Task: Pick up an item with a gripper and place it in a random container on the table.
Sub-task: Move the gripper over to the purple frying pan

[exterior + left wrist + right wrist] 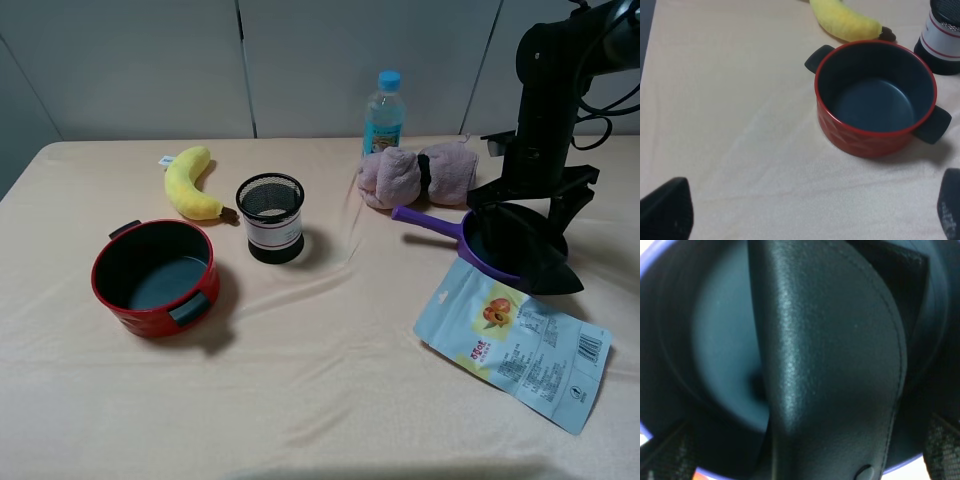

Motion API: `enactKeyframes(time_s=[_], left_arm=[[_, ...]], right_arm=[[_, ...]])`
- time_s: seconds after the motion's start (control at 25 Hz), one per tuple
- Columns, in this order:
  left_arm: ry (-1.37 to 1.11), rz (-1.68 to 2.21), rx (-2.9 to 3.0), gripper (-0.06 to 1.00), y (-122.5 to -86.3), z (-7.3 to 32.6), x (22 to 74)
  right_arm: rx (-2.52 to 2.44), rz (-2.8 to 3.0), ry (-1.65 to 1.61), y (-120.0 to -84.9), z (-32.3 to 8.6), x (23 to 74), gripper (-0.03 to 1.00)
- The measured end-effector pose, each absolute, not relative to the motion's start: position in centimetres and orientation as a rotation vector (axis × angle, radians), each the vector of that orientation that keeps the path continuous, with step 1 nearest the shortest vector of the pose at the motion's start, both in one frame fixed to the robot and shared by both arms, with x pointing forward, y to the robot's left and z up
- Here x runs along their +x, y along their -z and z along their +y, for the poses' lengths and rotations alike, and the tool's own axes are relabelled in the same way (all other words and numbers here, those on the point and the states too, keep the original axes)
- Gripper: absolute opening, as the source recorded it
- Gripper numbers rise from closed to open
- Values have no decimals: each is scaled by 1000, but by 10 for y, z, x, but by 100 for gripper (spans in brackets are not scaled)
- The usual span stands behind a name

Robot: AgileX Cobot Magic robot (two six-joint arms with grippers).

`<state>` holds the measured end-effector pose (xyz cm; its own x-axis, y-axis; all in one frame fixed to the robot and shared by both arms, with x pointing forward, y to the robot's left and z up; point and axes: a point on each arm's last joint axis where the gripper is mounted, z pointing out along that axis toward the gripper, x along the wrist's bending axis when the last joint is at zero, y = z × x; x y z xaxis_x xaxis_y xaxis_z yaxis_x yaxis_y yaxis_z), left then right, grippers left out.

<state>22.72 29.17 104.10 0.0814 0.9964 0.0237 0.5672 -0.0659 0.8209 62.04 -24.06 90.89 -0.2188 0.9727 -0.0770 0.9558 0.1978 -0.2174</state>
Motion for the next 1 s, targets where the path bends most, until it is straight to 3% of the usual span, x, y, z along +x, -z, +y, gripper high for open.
enactKeyframes(time_s=[0.28,1.0], left_arm=[[-840,1557,1711,99,-1041,292,227],[-840,1557,1711,99,-1041,292,227]], right_arm=[[-1921,-2374,-318,-914,-240,620,69],[-2031,-2441,-53,-991,-239,608,69]])
